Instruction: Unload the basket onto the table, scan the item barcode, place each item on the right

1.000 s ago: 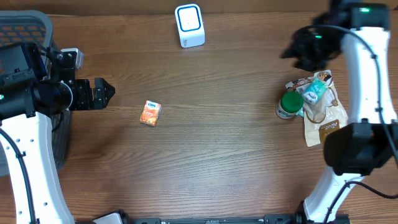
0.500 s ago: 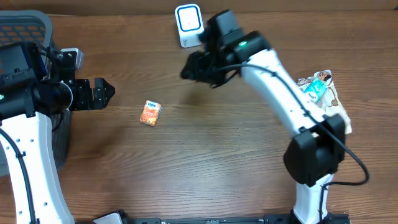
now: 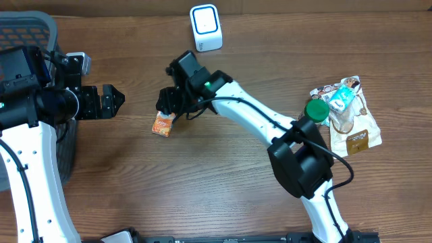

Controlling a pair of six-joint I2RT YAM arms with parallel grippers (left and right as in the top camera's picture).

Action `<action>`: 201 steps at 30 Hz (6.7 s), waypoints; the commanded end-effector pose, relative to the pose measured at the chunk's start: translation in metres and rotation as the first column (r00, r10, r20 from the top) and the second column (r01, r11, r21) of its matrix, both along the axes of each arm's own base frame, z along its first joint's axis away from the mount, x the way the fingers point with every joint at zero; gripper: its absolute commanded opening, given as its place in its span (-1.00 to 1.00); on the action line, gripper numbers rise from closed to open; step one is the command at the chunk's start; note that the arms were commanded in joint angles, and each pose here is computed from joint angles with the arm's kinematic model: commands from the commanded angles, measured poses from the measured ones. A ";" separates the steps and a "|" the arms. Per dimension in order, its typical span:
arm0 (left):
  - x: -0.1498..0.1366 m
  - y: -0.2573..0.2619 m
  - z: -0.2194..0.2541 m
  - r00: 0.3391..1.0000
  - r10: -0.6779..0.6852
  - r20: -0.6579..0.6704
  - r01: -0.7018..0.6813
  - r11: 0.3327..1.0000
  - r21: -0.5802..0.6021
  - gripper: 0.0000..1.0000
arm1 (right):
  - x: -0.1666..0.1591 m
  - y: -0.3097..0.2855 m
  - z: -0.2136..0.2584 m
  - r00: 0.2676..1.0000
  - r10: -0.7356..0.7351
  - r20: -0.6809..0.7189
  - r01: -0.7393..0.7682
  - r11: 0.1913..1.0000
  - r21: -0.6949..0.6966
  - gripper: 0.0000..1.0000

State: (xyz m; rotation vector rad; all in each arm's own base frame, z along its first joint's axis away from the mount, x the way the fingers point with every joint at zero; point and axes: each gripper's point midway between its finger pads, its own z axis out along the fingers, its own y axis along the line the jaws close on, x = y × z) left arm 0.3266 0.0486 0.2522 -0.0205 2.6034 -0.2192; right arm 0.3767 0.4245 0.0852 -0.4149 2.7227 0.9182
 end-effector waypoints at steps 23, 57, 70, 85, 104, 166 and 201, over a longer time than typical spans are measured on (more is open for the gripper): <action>0.000 0.002 -0.003 1.000 -0.008 -0.006 0.008 1.000 0.005 0.99 | -0.028 0.038 -0.020 0.935 0.334 0.122 -0.345 0.935 0.082 0.02; 0.000 0.002 -0.003 1.000 -0.008 -0.006 0.008 1.000 0.005 0.99 | -0.027 -0.065 -0.041 0.977 -0.011 -0.214 -0.038 0.974 -0.222 -0.21; 0.000 0.002 -0.003 1.000 -0.008 -0.006 0.008 1.000 0.005 0.99 | -0.019 -0.153 0.032 0.971 -0.210 -0.119 0.147 0.905 -0.399 -0.25; 0.000 0.002 -0.003 1.000 -0.008 -0.006 0.008 1.000 0.005 0.99 | -0.018 -0.161 -0.047 0.929 -0.193 -0.316 0.166 0.980 -0.111 -0.33; 0.000 0.002 -0.003 1.000 -0.008 -0.006 0.008 1.000 0.005 0.99 | -0.014 -0.162 -0.075 0.913 -0.267 -0.309 0.238 0.963 -0.128 -0.63; 0.000 0.002 -0.003 1.000 -0.008 -0.006 0.008 1.000 0.005 0.99 | -0.067 -0.158 -0.045 0.942 0.226 0.248 0.134 0.426 -0.895 -0.18; 0.000 0.002 -0.003 1.000 -0.008 -0.006 0.008 1.000 0.005 1.00 | -0.041 -0.183 -0.064 0.988 0.063 0.139 0.083 0.538 -0.839 -0.12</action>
